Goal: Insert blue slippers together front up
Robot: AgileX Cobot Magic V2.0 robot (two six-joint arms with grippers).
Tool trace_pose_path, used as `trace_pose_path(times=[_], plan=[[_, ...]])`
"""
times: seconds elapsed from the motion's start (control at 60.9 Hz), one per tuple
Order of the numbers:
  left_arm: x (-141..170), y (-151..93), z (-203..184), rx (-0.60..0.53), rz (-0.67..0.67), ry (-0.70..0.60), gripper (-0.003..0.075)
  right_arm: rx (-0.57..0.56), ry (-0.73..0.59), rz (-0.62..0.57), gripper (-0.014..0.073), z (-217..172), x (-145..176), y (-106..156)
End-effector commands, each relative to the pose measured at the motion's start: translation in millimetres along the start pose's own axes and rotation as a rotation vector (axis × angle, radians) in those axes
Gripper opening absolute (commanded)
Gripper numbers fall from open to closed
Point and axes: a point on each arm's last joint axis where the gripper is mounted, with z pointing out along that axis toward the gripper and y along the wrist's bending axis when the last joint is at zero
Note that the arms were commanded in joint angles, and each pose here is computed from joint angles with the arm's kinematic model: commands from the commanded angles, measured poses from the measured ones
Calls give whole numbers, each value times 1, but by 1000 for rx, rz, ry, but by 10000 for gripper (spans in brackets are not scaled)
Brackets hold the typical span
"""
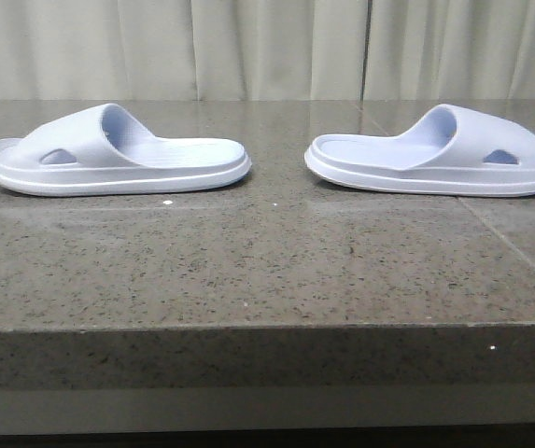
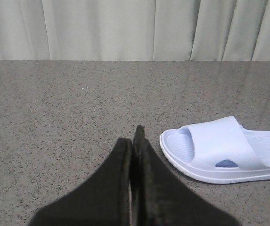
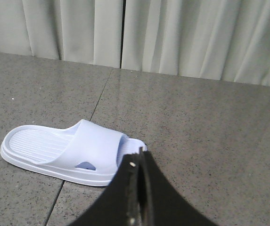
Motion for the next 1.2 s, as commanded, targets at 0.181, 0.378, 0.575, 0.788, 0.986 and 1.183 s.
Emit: trace_pose_path(times=[0.181,0.378,0.575,0.788,0.986,1.183], plan=[[-20,-1,-2,9,-8,-120,38,13,-118,-21,38,0,-21,-1],[-21,-1,-2,10,-8,-136,456,13,-119,-21,443,0,-21,-1],[-22,-1,-2,10,-8,-150,703,13,-125,-21,625,0,-21,-1],[-22,-1,-2,10,-8,-150,658,13,-125,-21,624,0,-21,-1],[-26,-2,4,25,-55,-166,614,13,-125,-21,624,0,-21,-1],[-34,-2,47,25,-61,-30,587,13,-125,-21,624,0,-21,-1]])
